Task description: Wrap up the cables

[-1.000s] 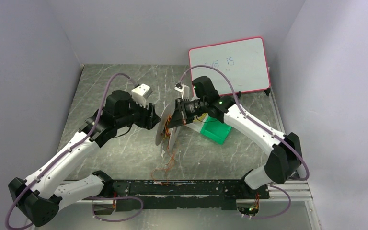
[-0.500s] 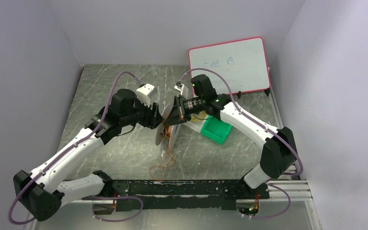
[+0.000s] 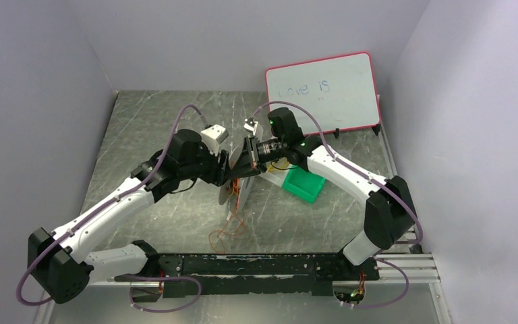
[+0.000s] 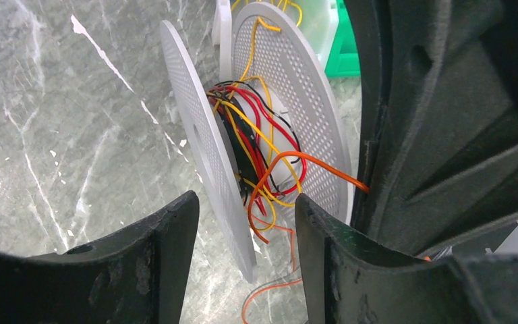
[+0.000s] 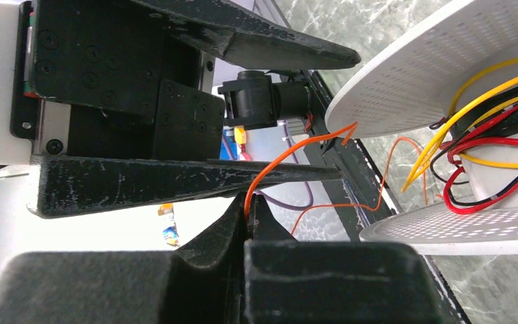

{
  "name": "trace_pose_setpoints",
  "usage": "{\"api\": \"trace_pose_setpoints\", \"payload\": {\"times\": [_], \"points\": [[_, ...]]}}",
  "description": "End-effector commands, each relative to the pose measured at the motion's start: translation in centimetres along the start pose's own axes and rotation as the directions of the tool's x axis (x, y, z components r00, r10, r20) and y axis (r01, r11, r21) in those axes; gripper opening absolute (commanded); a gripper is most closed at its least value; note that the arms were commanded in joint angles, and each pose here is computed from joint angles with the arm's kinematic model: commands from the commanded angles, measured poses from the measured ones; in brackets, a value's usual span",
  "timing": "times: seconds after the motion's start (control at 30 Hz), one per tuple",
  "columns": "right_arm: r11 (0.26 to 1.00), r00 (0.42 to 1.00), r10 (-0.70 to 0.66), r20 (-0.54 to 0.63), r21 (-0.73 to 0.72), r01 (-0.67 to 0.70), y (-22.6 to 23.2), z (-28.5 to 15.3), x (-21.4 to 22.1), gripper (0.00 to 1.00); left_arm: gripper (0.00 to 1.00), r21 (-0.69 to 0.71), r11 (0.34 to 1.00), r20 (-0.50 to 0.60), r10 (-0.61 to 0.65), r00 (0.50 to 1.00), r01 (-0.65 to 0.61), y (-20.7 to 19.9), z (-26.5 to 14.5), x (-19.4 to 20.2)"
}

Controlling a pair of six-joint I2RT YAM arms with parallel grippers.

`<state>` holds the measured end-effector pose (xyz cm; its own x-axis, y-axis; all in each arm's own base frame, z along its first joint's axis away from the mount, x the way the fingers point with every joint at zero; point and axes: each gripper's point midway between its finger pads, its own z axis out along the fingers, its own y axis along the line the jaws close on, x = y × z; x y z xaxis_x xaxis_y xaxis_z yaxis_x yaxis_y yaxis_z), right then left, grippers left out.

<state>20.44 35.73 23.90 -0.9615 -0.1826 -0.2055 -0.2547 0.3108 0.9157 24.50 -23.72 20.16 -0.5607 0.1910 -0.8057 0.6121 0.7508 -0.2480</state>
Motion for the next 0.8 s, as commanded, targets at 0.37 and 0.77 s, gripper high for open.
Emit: {"api": "trace_pose_setpoints", "payload": {"times": [0.37,0.77], "points": [[0.999,1.0,0.03,-0.002,-0.045,-0.03,-0.7,0.5,0.1,0.0,0.51,-0.059,0.998,-0.053,-0.014,0.998,0.011,1.1,1.8,1.2],[0.996,0.998,0.051,0.039,-0.075,-0.048,-0.7,0.7,-0.3,0.0,0.39,-0.102,0.995,-0.091,-0.004,0.996,-0.006,1.5,2.2,2.2]]}}
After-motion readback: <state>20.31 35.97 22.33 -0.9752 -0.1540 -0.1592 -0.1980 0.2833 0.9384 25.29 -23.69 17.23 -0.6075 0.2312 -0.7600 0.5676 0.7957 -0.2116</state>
